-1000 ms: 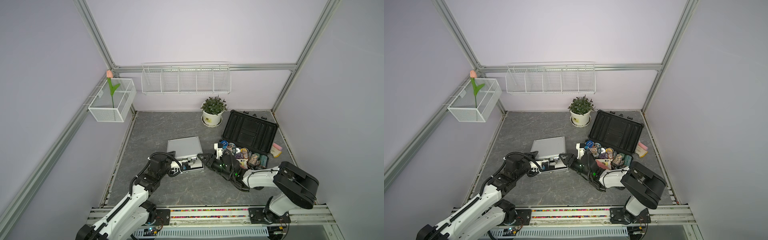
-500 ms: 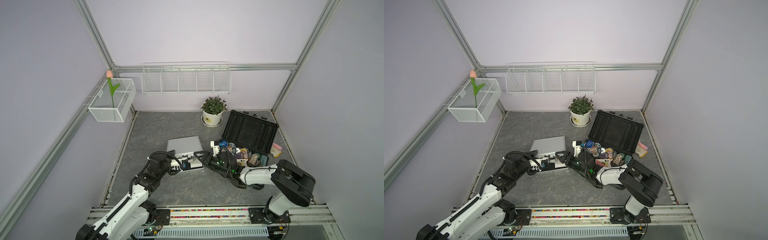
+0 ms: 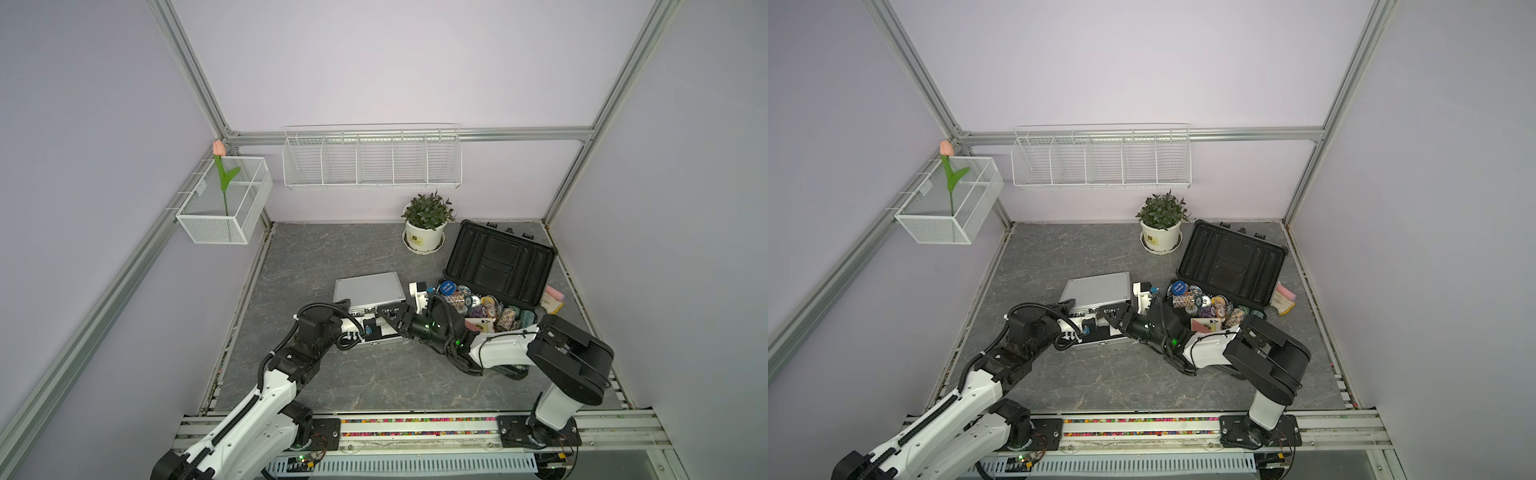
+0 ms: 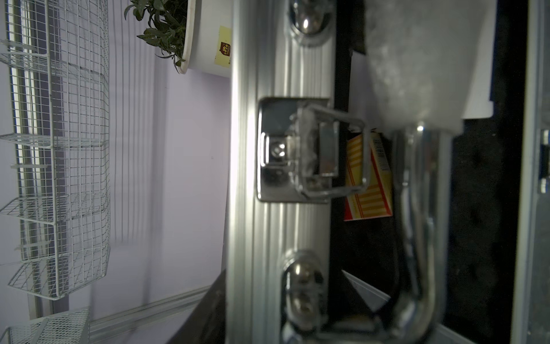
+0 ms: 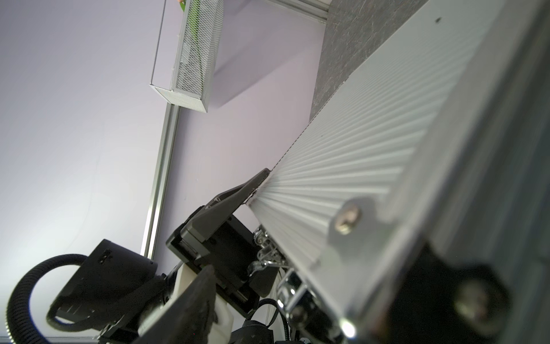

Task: Open the poker set cases
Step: Open the case lid on the poker set case.

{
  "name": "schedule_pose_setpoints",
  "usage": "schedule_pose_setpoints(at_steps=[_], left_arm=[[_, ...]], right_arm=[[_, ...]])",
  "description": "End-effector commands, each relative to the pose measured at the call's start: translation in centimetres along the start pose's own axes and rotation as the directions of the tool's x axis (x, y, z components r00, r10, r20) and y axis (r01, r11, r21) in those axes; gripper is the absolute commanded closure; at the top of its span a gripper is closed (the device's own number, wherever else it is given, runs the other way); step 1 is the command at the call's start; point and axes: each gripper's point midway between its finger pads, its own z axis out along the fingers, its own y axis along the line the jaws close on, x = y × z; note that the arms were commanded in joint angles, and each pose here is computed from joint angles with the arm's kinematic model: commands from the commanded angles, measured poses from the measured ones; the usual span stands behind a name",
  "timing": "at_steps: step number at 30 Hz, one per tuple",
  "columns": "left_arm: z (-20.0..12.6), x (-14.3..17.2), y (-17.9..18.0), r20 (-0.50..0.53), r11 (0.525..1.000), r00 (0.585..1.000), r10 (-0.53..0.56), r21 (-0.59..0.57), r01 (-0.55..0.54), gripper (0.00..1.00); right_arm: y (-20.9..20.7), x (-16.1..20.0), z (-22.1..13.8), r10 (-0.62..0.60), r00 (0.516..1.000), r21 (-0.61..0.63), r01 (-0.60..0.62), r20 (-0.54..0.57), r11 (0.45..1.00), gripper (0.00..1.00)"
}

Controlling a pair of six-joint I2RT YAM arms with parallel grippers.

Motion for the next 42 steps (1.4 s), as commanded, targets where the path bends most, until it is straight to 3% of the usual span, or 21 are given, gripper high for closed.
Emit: schedule_pose_setpoints(at_steps=[1, 13, 31, 42], left_arm=[[-0.4, -1.1, 1.5, 0.047, 0.999, 0.999, 0.026, -0.045, -0.024, 0.48], [-0.9, -0.8, 1.0, 0.037, 0.999, 0.999, 0.038, -0.041, -0.037, 0.45], [-0.4, -0.4, 2.1, 0.006, 0.996, 1.0, 0.008, -0.085, -0.008, 0.45], [0.2, -0.5, 4.3, -0.003, 0.988, 0.997, -0.079, -0.135, 0.078, 0.46]], right_arm=[[3.2, 0.2, -0.1, 0.06, 0.998, -0.11, -0.061, -0.01, 0.992, 0.33], [5.8, -0.7, -1.2, -0.006, 0.999, -0.162, 0.013, 0.041, 0.987, 0.34], [5.6, -1.6, -1.6, -0.016, 0.995, -0.16, 0.032, 0.102, 0.987, 0.33], [7.6, -1.7, -2.5, -0.116, 0.987, -0.155, 0.132, 0.108, 0.979, 0.33]])
